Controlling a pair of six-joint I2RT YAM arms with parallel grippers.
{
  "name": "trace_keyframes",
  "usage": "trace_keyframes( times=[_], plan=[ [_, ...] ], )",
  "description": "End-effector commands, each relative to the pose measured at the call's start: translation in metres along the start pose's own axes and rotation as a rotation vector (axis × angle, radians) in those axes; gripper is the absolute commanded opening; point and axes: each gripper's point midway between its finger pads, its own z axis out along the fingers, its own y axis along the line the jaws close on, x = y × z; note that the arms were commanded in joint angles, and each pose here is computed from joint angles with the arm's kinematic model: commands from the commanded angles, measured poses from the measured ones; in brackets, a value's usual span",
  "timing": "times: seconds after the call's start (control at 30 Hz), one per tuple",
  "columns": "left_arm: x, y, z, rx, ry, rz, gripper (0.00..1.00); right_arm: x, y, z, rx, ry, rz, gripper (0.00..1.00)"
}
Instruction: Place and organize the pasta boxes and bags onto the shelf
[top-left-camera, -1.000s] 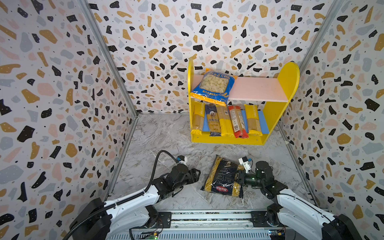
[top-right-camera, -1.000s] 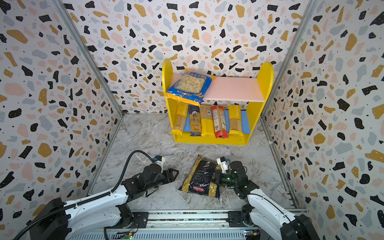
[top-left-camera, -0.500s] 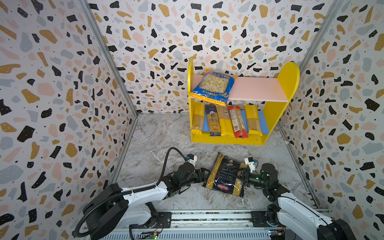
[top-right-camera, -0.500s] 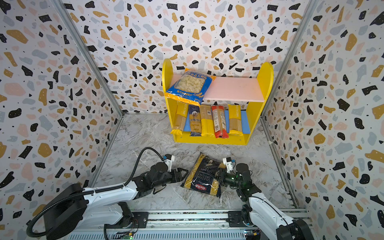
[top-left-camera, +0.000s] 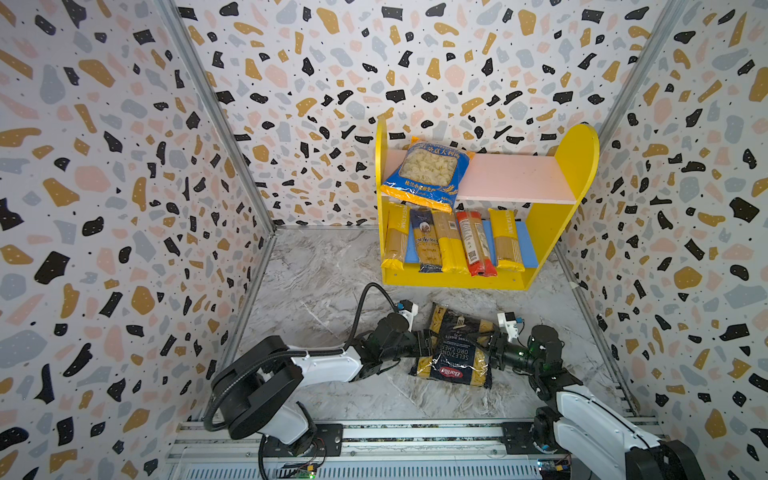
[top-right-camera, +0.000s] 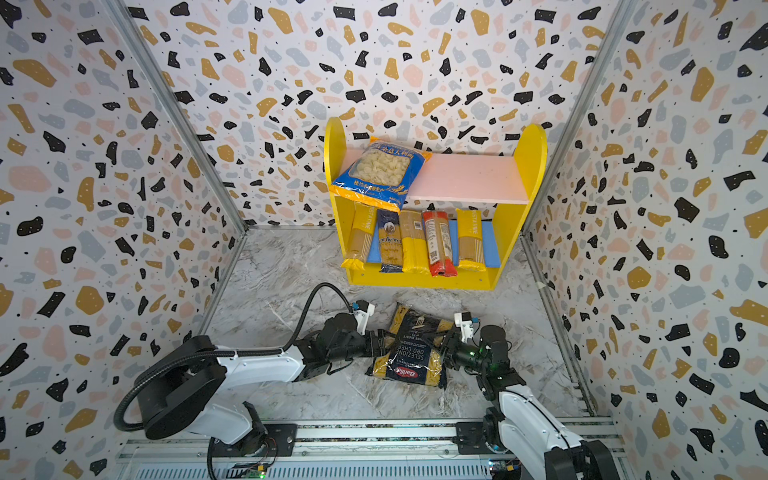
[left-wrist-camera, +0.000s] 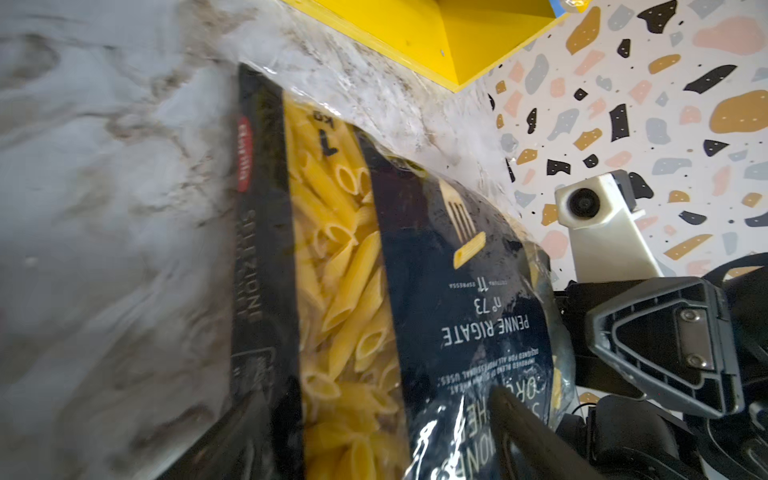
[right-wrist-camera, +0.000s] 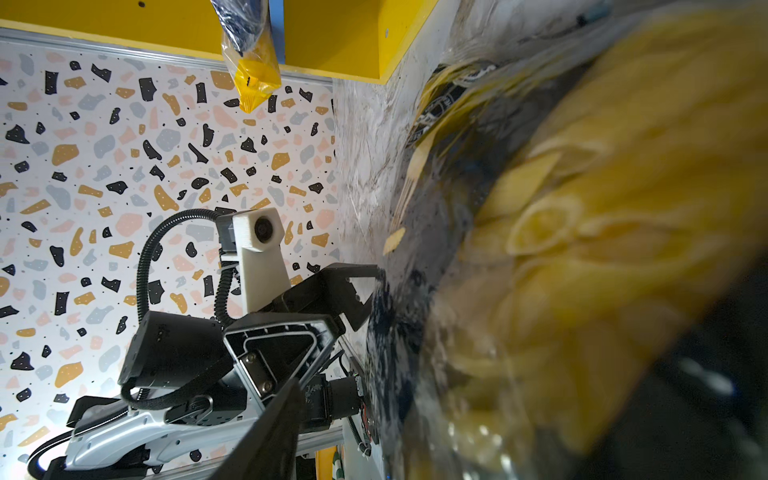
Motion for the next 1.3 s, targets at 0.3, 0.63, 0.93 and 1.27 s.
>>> trace_keyframes(
  times=[0.3,0.63,0.93,1.27],
  plan=[
    [0.030,-0.018,0.016,0.144,0.086,0.001,0.68,-0.020,0.018,0.012,-0.085,0.004,-0.075,0.61],
    [0.046,-0.016,0.009,0.147,0.118,0.017,0.61,-0.032,0.019,0.021,-0.085,0.007,-0.108,0.64],
    [0.058,-0.012,0.008,0.151,0.140,0.012,0.59,-0.032,0.013,0.029,-0.108,0.035,-0.086,0.40],
    [0.069,-0.015,0.008,0.160,0.150,0.013,0.58,-0.026,0.031,0.040,-0.179,0.109,-0.143,0.16]
  ],
)
